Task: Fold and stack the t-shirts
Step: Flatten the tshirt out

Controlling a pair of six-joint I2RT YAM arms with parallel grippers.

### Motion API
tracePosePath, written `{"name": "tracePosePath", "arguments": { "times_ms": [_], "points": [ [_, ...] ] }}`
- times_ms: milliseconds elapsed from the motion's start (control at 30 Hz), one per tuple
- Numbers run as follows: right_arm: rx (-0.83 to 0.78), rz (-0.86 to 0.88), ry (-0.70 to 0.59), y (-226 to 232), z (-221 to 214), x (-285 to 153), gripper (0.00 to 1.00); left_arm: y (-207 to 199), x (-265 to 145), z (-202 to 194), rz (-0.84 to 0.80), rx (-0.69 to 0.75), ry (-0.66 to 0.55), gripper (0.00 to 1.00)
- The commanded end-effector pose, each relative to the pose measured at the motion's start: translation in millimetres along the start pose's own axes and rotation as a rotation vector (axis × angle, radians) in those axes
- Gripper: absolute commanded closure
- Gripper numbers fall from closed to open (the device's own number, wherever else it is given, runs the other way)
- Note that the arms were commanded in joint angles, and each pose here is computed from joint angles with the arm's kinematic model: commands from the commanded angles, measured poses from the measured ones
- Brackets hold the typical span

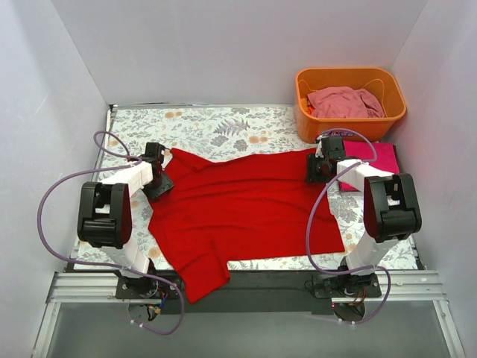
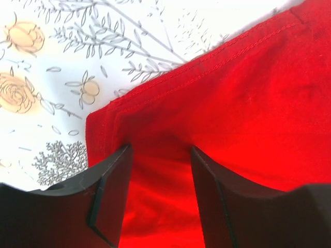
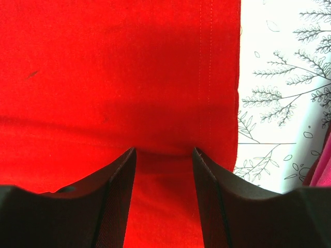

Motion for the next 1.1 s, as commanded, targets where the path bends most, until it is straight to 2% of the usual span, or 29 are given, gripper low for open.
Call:
{"name": "tracePosePath", "arguments": {
  "times_ms": [0,133,300,567,1067],
  "points": [
    [0.003,-0.024,0.070,-5,-9,-8,0.45,18,0,-16,0.076,0.008,0.093,0.51],
    [-0.003,0.061,-0.009,8,19,-21,0.45,-5,-24,21,-0.029,-0.030,-0.010,0.48],
    [-0.041,0.136,-0.102,19,46,-38,0.45,-30,-34,60,-0.122,-0.041,-0.123,0.44],
    [-0.068,0.185,-0.125,25,57,-36,0.46,-62,8,82,-0.109,0.037,-0.090,0.52],
    [-0.082,0.201,-0.132,28,66,-20,0.46,-67,42,74,-0.086,0.102,-0.042,0.52]
  ]
}}
Point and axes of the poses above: each gripper's point midway between its finger pads, its own x axis out along the fingers, its own y axis along the line the jaws close on, z = x × y, the point moved 7 cm from there along -x, back along the fingers, and after that the axes turned 3 degrees about x, right-handed, at the moved point
